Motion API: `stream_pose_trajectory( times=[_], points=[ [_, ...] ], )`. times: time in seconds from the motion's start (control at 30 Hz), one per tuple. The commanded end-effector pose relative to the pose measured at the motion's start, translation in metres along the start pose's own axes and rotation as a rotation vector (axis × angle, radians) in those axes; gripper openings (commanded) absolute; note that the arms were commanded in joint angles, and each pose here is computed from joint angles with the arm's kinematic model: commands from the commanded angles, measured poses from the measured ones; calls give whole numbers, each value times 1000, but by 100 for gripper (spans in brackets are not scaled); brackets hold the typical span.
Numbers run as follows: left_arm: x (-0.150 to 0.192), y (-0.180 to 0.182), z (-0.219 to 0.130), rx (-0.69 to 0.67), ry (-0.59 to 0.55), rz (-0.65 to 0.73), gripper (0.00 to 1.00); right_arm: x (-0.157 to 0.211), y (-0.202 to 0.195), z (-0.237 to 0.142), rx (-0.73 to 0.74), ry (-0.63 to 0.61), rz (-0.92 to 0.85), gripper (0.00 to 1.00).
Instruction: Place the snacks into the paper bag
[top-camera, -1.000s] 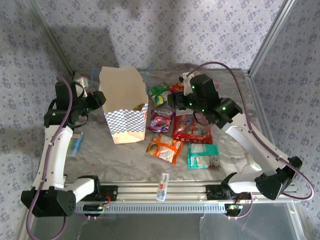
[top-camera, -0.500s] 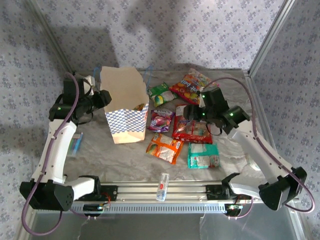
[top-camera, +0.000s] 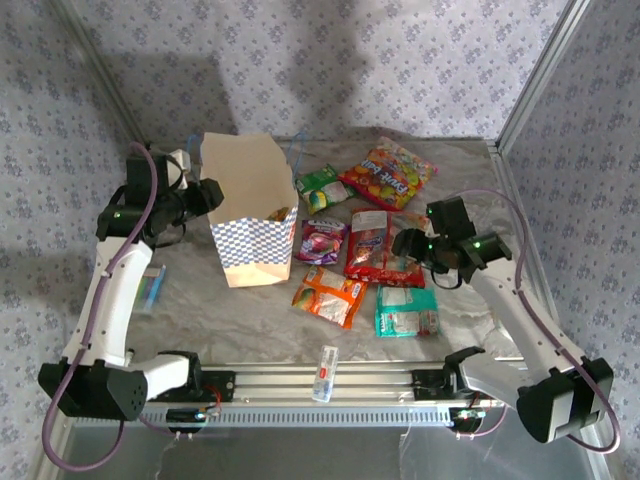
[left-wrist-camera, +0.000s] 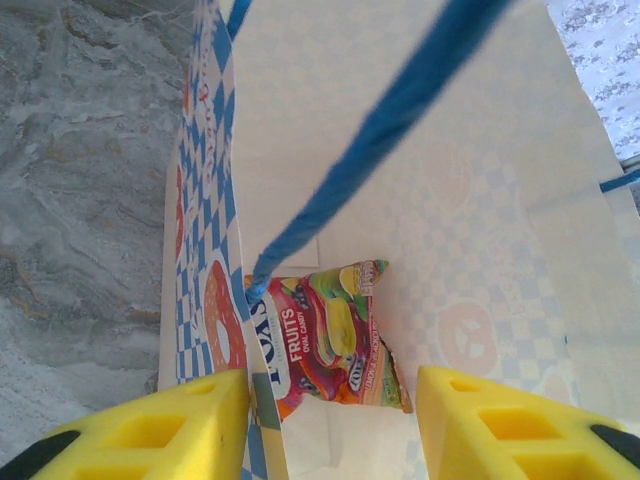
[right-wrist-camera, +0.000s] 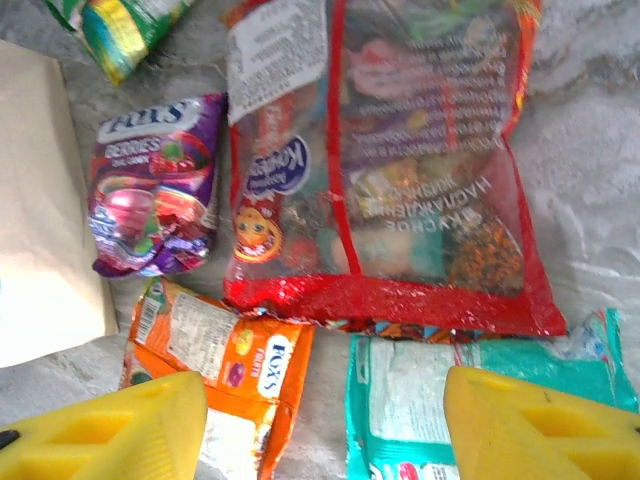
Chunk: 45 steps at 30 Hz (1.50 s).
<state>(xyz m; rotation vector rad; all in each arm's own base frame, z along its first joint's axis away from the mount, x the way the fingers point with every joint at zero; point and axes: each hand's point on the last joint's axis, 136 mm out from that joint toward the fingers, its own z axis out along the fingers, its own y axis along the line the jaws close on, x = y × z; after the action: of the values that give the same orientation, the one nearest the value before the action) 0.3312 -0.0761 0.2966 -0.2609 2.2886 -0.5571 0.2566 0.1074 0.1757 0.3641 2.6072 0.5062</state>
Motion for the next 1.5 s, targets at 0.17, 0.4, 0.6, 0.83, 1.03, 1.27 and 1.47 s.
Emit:
stream_pose_trajectory(
  times=[0.17, 0.4, 0.6, 0.83, 1.03, 1.27, 1.47],
  points=[
    [-2, -10, -19, 16, -12, 43, 49, 36, -31, -13, 63, 53, 102, 69],
    [0, -9, -19, 17, -13, 41, 50, 67, -49, -8, 73, 111, 170, 76],
    [2, -10, -21, 17, -8, 51, 51, 87, -65, -1, 106, 137, 248, 78],
    [7, -8, -22, 17, -2, 62, 53, 111, -80, 8, 133, 178, 355, 80],
    [9, -2, -23, -16, 1, 82, 56, 126, -88, 15, 121, 174, 436, 89],
    [11, -2, -19, -12, 15, 79, 57, 139, -96, 20, 147, 204, 478, 90],
    [11, -2, -17, -9, 16, 81, 59, 143, -99, 27, 155, 222, 484, 91]
  ],
)
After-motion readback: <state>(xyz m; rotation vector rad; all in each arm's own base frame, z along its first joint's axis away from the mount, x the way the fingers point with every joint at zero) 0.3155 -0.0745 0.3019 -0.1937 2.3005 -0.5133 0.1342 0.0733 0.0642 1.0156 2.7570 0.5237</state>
